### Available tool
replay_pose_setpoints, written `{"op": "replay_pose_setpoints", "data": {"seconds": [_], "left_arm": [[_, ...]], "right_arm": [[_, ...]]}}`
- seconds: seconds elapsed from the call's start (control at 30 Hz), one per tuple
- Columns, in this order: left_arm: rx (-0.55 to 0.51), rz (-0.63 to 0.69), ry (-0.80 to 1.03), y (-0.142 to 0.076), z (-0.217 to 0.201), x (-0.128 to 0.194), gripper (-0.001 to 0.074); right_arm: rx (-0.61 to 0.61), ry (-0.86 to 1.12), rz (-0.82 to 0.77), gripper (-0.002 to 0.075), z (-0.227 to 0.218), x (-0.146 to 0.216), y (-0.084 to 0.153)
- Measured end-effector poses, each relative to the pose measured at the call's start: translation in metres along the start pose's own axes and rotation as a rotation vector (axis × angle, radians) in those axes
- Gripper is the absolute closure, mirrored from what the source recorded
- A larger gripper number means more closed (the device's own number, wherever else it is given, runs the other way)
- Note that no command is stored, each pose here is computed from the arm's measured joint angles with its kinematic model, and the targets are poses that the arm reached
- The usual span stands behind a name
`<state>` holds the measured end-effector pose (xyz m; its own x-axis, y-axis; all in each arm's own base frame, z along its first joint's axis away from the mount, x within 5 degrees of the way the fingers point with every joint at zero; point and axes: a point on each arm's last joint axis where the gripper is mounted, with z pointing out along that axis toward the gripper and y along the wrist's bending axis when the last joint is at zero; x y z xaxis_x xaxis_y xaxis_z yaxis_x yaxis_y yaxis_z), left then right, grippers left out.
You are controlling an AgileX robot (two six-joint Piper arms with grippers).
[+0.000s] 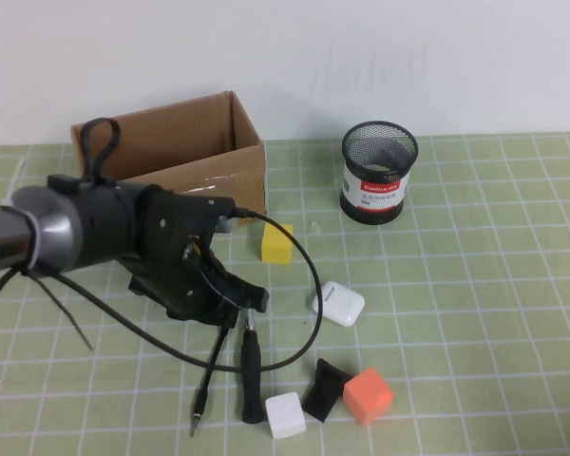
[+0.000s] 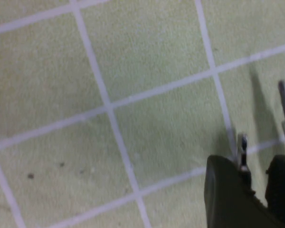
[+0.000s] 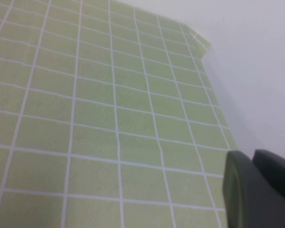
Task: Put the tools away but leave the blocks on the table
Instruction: Pick up the long Screwdriver from the table
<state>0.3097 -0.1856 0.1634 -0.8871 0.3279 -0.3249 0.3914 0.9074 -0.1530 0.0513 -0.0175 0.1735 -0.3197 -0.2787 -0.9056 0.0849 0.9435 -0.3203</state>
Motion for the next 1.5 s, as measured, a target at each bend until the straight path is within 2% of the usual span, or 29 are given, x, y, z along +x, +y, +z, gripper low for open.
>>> {"op": "replay_pose_setpoints", "data": {"seconds": [0.47, 0.53, 0.67, 1.03, 1.23, 1.5], "left_arm": [[0.000, 0.010, 0.048, 0.000, 0.011, -0.003, 0.0569], [-0.003, 0.023, 0.053, 0.000, 0.011, -0.003, 0.0592], [-0.009, 0.056, 0.059, 0.001, 0.011, -0.002, 0.0698], [-0.003, 0.084, 0.076, -0.001, 0.009, -0.009, 0.0712], [0.007, 0.110, 0.032, -0.006, -0.006, -0.025, 0.0712], [0.026, 0.150, -0.129, -0.016, -0.057, -0.049, 0.0713]], "right_arm": [[0.000, 0.000, 0.000, 0.0736, 0.000, 0.000, 0.000], [0.000, 0.000, 0.000, 0.0736, 0.000, 0.000, 0.000], [0.000, 0.000, 0.000, 0.0736, 0.000, 0.000, 0.000], [0.000, 0.000, 0.000, 0.0736, 0.000, 0.000, 0.000], [0.000, 0.000, 0.000, 0.0736, 0.000, 0.000, 0.000], [0.000, 0.000, 0.000, 0.0736, 0.000, 0.000, 0.000]]}}
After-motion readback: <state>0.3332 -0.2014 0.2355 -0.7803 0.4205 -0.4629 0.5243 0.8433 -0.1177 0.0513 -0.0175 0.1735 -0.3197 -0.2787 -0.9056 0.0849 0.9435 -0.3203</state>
